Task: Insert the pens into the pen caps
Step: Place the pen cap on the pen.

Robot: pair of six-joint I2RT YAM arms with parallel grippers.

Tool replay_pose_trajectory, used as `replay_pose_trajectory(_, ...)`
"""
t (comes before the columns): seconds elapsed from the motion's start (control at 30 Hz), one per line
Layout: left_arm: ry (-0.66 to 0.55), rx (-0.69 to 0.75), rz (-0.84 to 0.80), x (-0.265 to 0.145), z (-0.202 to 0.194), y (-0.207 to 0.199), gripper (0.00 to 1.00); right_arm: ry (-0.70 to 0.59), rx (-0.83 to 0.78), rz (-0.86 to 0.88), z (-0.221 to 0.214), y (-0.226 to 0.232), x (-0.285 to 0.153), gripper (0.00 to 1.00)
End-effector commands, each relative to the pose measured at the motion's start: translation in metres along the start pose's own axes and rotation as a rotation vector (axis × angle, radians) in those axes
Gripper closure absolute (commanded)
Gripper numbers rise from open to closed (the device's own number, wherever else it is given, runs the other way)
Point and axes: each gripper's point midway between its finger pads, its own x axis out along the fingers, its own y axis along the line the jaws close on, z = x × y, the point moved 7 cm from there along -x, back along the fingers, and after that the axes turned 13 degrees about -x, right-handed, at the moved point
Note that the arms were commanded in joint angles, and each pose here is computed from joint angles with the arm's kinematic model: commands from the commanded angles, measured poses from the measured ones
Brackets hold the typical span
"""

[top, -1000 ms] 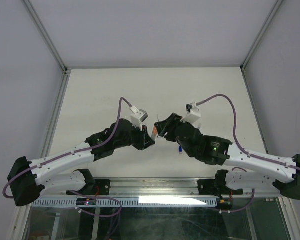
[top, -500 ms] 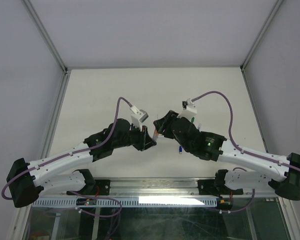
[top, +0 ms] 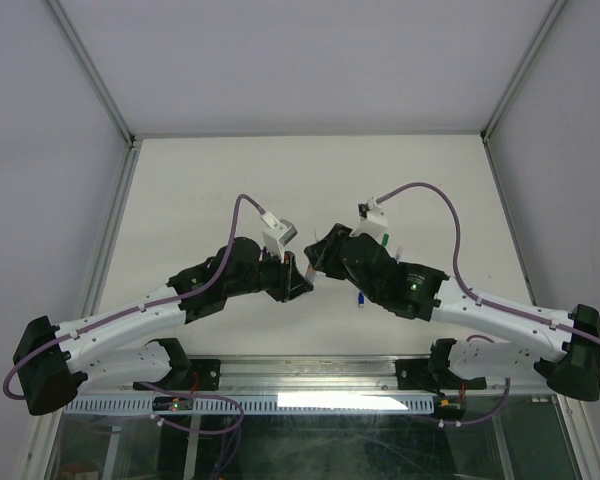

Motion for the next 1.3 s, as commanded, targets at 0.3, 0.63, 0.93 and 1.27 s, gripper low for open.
replay_pose_trajectory(0.3, -0.125, 0.041, -0.047, -0.005, 0.033, -0.022, 1.0, 0.024, 0.0, 0.016, -0.006, 0.0, 0.004, 0.94)
replay_pose_trajectory(0.63, -0.285, 0.102, -0.069, -0.029, 0.078, -0.055, 1.0, 0.178, -0.042, 0.081, -0.043, 0.006, 0.012, 1.0)
replay_pose_trajectory(0.93, -0.398, 0.198, -0.102, -0.053, 0.121, -0.09, 1.0, 0.35, -0.046, 0.119, -0.126, 0.019, -0.006, 1.0)
replay_pose_trajectory(1.27, -0.469, 0.202, -0.131, -0.066, 0.136, -0.103, 1.0, 0.449, -0.004, 0.157, -0.179, 0.03, -0.028, 1.0)
